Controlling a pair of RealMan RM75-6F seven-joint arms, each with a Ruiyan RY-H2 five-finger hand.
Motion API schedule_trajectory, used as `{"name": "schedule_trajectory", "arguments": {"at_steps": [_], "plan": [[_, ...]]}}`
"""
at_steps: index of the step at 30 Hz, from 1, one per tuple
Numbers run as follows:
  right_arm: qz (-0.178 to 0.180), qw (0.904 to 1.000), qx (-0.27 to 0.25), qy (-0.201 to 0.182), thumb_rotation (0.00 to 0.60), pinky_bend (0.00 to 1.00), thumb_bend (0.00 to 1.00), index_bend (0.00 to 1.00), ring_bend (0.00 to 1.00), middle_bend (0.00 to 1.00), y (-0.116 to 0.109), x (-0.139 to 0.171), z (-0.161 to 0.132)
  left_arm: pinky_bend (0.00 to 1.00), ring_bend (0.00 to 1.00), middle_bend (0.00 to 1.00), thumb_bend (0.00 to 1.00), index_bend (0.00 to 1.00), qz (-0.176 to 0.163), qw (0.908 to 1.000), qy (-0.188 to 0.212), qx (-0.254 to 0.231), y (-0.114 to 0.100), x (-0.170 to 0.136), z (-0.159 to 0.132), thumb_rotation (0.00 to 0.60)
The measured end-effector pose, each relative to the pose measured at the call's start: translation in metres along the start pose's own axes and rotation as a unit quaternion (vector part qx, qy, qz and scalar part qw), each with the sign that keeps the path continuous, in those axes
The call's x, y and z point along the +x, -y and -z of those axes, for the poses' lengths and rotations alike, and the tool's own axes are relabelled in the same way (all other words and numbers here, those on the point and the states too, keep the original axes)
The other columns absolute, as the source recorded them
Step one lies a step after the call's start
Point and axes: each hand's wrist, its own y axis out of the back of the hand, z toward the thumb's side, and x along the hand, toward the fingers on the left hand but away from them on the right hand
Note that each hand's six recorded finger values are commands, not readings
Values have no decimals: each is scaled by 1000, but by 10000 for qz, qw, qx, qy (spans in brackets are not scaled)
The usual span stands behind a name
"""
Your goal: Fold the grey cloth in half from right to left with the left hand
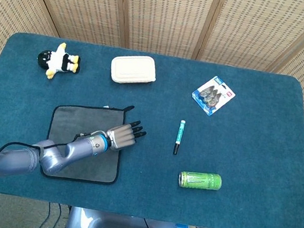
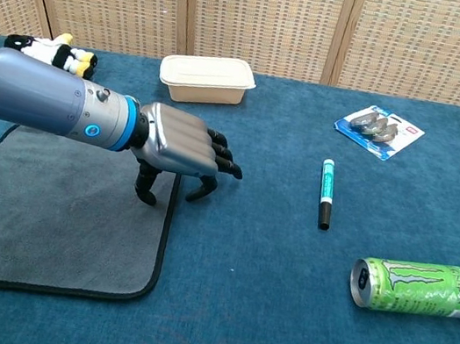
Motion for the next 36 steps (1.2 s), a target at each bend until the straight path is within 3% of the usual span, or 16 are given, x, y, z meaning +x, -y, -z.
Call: {"name": "schedule_trajectory", "arguments": {"at_steps": [6,16,24,28,31,36], "plan": [[-10,10000,7,4,600,0,0,0,0,0,1,0,0,0,0,0,268,410,91,10000,18,26,3,0,-1,600],[-16,10000,22,-6,600,0,0,0,0,0,2,0,-1,0,0,0,269,560,108,9999,-60,22,5,-7,5,600],[-31,10000,30,-18,600,0,0,0,0,0,2,0,-2,0,0,0,272,562,72,9999,-118,22,5,-7,7,600],[-42,10000,25,-25,600,0,0,0,0,0,3,0,-2,0,0,0,383,562,67,9999,-92,12,5,-7,4,600],[-45,10000,18,-33,600,0,0,0,0,0,2,0,-2,0,0,0,544,569,65,9999,-77,-3,5,-7,3,600],[-45,10000,13,-46,600,0,0,0,0,0,2,0,-2,0,0,0,571,605,48,10000,-83,2,5,-8,2,600]]}}
